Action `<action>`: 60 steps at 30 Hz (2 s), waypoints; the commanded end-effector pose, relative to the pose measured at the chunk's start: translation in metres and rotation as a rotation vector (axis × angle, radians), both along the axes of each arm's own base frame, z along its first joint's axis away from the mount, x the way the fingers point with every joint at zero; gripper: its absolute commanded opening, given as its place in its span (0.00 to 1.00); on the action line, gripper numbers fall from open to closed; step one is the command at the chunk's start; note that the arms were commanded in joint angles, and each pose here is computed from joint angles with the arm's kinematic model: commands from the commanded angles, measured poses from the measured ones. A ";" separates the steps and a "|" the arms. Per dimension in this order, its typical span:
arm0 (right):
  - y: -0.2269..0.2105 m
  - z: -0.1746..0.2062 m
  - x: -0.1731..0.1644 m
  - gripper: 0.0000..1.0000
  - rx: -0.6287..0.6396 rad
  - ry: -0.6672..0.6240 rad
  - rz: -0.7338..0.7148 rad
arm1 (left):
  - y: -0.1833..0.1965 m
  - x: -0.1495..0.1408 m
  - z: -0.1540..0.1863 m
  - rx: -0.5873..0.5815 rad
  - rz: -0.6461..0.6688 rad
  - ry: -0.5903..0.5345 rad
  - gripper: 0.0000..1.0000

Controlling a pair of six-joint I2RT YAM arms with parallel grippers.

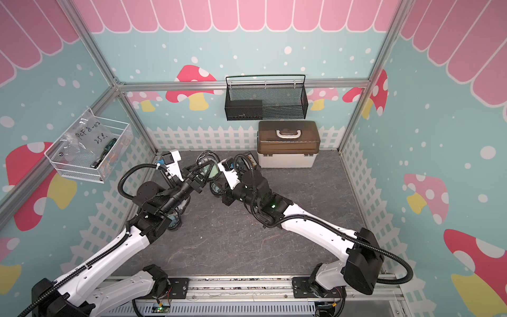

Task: Pack away charging kits
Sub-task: Zip the zipper on the storage bag.

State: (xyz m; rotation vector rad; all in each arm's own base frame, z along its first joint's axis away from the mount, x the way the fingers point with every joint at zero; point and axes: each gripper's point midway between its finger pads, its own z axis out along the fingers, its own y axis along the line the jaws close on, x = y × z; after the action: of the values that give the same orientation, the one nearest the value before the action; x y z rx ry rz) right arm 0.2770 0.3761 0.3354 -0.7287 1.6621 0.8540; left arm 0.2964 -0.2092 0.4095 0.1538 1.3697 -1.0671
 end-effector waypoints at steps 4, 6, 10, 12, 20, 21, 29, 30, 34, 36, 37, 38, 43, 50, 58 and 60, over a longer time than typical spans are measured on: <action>-0.023 0.011 0.031 0.00 -0.038 -0.048 -0.137 | 0.017 -0.014 0.012 -0.071 -0.012 -0.042 0.00; -0.023 0.016 0.030 0.00 -0.035 -0.061 -0.136 | 0.020 -0.016 0.009 -0.099 -0.027 -0.046 0.00; -0.022 0.033 0.025 0.00 -0.016 -0.089 -0.105 | 0.017 -0.023 0.012 -0.143 -0.079 -0.068 0.00; -0.023 0.042 0.024 0.00 -0.012 -0.106 -0.107 | 0.017 -0.026 0.014 -0.152 -0.090 -0.073 0.00; -0.008 0.078 -0.001 0.00 0.033 -0.177 0.002 | 0.023 -0.036 0.031 -0.236 -0.119 -0.123 0.06; -0.005 0.082 -0.003 0.00 0.034 -0.186 0.012 | 0.024 -0.038 0.033 -0.251 -0.125 -0.134 0.10; 0.006 0.102 -0.009 0.00 0.036 -0.218 0.038 | 0.021 -0.040 0.043 -0.266 -0.154 -0.153 0.47; 0.008 0.104 -0.010 0.00 0.034 -0.222 0.040 | 0.021 -0.041 0.044 -0.267 -0.159 -0.155 0.51; 0.014 0.106 -0.011 0.00 0.029 -0.226 0.052 | 0.021 -0.044 0.048 -0.268 -0.165 -0.171 0.59; 0.018 0.104 -0.013 0.00 0.024 -0.226 0.061 | 0.023 -0.045 0.050 -0.269 -0.157 -0.179 0.59; 0.019 0.104 -0.014 0.00 0.022 -0.228 0.066 | 0.023 -0.044 0.051 -0.269 -0.151 -0.179 0.60; 0.021 0.103 -0.015 0.00 0.019 -0.231 0.072 | 0.024 -0.044 0.051 -0.268 -0.147 -0.181 0.62; 0.030 0.105 -0.029 0.00 -0.006 -0.281 0.116 | 0.026 -0.036 0.052 -0.295 -0.120 -0.186 0.81; 0.036 0.104 -0.043 0.00 -0.057 -0.349 0.159 | 0.021 -0.022 0.059 -0.334 -0.133 -0.191 0.85; 0.035 0.096 -0.044 0.00 -0.108 -0.378 0.163 | 0.018 -0.017 0.074 -0.400 -0.179 -0.215 0.37; 0.034 0.094 -0.044 0.00 -0.115 -0.379 0.161 | 0.018 -0.016 0.076 -0.416 -0.189 -0.219 0.30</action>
State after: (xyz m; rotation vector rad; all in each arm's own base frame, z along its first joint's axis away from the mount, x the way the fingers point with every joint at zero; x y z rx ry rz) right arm 0.2444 0.4085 0.4173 -1.0063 1.3942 0.6859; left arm 0.2873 -0.1978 0.4626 0.0899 1.0179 -1.3908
